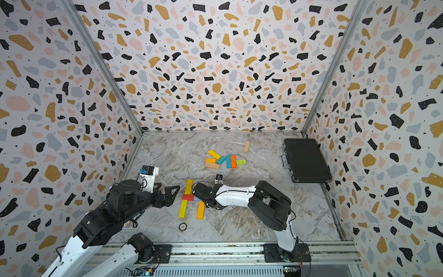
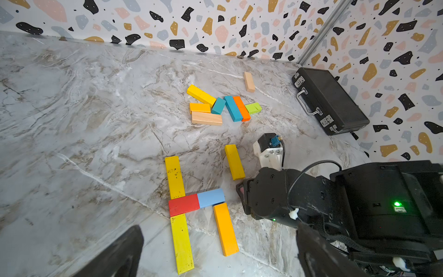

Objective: Assemble the letter h with building blocks
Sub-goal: Assemble the building block at the center of the board.

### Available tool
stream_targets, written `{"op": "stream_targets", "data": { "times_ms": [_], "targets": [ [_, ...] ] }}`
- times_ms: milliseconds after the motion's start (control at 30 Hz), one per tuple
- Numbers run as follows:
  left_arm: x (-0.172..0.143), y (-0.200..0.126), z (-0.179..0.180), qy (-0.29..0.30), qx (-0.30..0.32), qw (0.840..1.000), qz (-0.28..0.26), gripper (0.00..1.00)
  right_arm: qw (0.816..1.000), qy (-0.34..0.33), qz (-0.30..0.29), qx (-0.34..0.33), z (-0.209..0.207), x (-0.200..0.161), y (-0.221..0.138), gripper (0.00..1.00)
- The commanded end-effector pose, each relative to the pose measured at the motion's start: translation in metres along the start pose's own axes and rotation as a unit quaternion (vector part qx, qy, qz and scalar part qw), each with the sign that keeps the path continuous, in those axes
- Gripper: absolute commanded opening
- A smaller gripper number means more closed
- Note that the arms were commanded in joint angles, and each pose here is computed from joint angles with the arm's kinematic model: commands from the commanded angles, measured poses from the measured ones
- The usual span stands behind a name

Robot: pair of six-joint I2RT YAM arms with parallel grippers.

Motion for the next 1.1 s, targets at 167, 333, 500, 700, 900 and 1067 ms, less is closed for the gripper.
{"op": "stream_targets", "data": {
  "times_ms": [167, 333, 500, 700, 900, 1067],
  "targets": [
    [0.005, 0.002, -0.001, -0.001, -0.004, 1.0, -0.011, 0.99, 1.0, 0.007, -0.005, -0.013, -0.002, 0.004, 0.003, 0.63],
    [0.005, 0.002, -0.001, 0.0, -0.004, 1.0, -0.012, 0.99, 1.0, 0.008, -0.005, -0.015, -0.002, 0.005, 0.005, 0.63],
    [0.005, 0.002, -0.001, 0.0, -0.004, 1.0, -0.012, 0.99, 1.0, 0.01, -0.004, -0.016, -0.001, 0.005, 0.008, 0.64],
    [0.005, 0.002, -0.001, 0.0, -0.004, 1.0, -0.012, 0.99, 1.0, 0.012, -0.003, -0.02, -0.004, 0.004, 0.01, 0.64],
    [0.005, 0.002, -0.001, 0.0, -0.004, 1.0, -0.011, 0.99, 1.0, 0.012, -0.006, -0.026, -0.008, 0.006, 0.012, 0.65],
    [0.005, 0.002, -0.001, 0.0, -0.004, 1.0, -0.01, 0.99, 1.0, 0.01, -0.004, -0.025, -0.007, 0.005, 0.014, 0.67]
  ]
}}
Point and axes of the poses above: each gripper's point midway between its finger pads, its own y axis out along the fingers, its own z axis along the line the jaws close on, x = y × z, the point moved 1 cm from there along -y, back along the fingers, and after that the axes turned 11 degrees about y, right-handed, at the moved point
